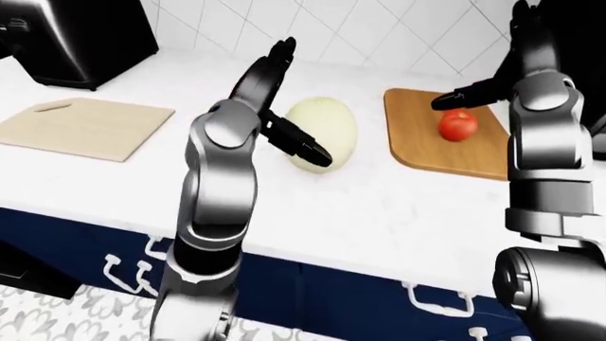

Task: Place the cantaloupe and the tomato on separate cutting boards.

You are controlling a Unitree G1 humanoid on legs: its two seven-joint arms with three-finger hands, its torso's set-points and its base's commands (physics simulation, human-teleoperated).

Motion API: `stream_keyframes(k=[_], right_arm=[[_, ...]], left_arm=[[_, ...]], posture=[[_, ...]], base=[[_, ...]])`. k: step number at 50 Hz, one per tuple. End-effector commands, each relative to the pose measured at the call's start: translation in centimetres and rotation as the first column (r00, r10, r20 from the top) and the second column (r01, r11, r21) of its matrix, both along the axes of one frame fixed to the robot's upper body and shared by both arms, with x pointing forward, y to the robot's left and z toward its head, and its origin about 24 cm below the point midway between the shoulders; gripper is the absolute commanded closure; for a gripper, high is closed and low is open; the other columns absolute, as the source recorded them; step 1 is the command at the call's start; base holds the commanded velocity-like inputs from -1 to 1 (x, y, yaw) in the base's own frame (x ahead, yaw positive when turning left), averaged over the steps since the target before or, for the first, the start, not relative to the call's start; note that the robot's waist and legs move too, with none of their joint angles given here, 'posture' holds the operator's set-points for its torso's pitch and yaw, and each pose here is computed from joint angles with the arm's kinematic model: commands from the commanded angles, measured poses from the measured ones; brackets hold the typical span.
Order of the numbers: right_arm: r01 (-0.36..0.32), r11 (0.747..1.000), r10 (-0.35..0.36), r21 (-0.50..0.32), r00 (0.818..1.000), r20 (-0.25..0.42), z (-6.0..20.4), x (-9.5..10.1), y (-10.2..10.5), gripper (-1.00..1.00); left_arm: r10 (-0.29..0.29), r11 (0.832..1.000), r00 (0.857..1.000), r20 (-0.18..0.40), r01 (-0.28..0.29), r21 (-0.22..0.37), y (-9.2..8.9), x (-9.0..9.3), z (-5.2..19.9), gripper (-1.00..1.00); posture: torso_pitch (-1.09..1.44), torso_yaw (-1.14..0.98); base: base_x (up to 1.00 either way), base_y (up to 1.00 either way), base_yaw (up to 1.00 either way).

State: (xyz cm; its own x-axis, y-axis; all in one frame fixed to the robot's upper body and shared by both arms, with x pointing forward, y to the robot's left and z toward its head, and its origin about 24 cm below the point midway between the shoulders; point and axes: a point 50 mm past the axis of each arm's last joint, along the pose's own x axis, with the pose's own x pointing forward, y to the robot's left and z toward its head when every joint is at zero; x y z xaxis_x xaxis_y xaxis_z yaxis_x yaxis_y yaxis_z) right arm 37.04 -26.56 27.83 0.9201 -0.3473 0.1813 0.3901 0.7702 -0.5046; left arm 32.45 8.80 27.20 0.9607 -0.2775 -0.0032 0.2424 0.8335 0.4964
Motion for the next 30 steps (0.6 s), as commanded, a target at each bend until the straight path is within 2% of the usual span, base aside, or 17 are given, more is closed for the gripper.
stream_keyframes(k=[1,6,15,21,30], right_arm=[[0.001,1.000,0.002,-0.031,0.995,0.103,2.6,-0.7,0.1,-1.00],[0.002,0.999,0.002,-0.035,0.995,0.104,2.6,-0.6,0.2,-1.00],[0.003,0.999,0.001,-0.037,0.994,0.105,2.6,-0.4,0.2,-1.00],[0.002,0.999,0.003,-0.038,0.994,0.106,2.7,-0.4,0.3,-1.00],[-0.001,0.999,0.005,-0.039,0.995,0.103,2.4,-0.3,0.5,-1.00]], left_arm=[[-0.008,1.000,0.997,0.080,0.006,0.022,-0.2,-0.4,1.7,-1.00],[-0.019,0.999,0.997,0.076,0.016,0.040,-0.8,0.4,1.6,-1.00],[-0.058,0.993,0.998,0.010,0.056,0.102,-2.1,1.0,0.1,-1.00],[-0.061,0.992,0.998,-0.015,0.062,0.113,-2.7,1.9,-0.7,-1.00],[-0.073,0.980,0.996,-0.059,0.082,0.180,-3.4,2.3,-2.5,-1.00]], posture=[[0.00,0.00],[0.00,0.00],[0.00,0.00],[0.00,0.00],[0.00,0.00]], base=[[0.00,0.00,0.00],[0.00,0.00,0.00],[0.00,0.00,0.00],[0.00,0.00,0.00],[0.00,0.00,0.00]])
